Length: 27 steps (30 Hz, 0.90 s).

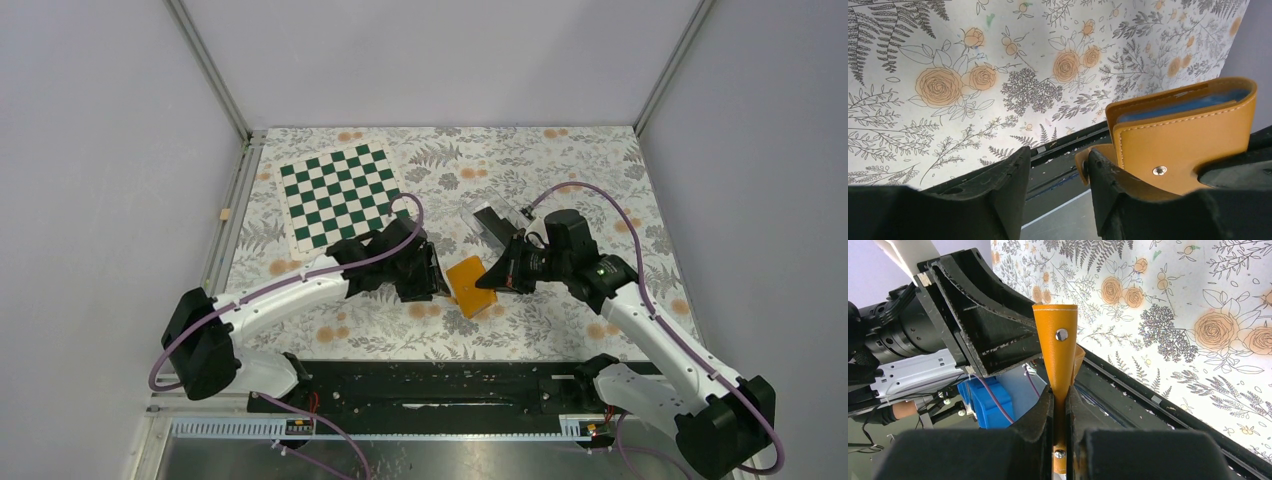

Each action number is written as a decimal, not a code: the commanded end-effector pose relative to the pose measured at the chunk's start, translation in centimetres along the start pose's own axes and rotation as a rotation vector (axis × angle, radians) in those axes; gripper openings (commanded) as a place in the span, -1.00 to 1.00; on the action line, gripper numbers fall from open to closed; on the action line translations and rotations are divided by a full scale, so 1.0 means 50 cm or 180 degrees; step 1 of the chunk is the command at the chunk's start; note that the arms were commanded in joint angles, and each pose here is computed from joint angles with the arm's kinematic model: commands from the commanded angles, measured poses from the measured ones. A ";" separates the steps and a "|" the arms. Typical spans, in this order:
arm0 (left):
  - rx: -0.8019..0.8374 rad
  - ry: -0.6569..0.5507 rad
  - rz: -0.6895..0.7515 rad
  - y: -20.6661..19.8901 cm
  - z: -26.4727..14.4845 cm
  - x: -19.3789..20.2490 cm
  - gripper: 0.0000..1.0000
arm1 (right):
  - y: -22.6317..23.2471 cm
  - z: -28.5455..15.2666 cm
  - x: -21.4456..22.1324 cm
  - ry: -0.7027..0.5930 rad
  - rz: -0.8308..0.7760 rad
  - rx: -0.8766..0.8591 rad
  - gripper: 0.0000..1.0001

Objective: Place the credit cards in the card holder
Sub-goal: Open the card holder at the center of the board.

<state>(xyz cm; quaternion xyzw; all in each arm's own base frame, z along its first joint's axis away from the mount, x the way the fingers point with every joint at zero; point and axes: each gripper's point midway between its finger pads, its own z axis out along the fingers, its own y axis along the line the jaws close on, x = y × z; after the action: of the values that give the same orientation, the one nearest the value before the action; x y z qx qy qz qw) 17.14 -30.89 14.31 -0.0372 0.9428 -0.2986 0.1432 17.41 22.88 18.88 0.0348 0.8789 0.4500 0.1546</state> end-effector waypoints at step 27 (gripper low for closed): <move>0.0846 0.0027 -0.0459 -0.058 -0.006 0.010 -0.04 | 0.034 -0.008 -0.013 -0.0131 0.0021 -0.0190 -1.00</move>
<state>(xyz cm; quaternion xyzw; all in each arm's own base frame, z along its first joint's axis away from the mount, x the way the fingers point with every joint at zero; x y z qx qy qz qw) 16.67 -32.44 13.86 -0.0790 0.9127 -0.3835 0.1170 17.58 23.06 19.57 0.0463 0.8721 0.4605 0.1589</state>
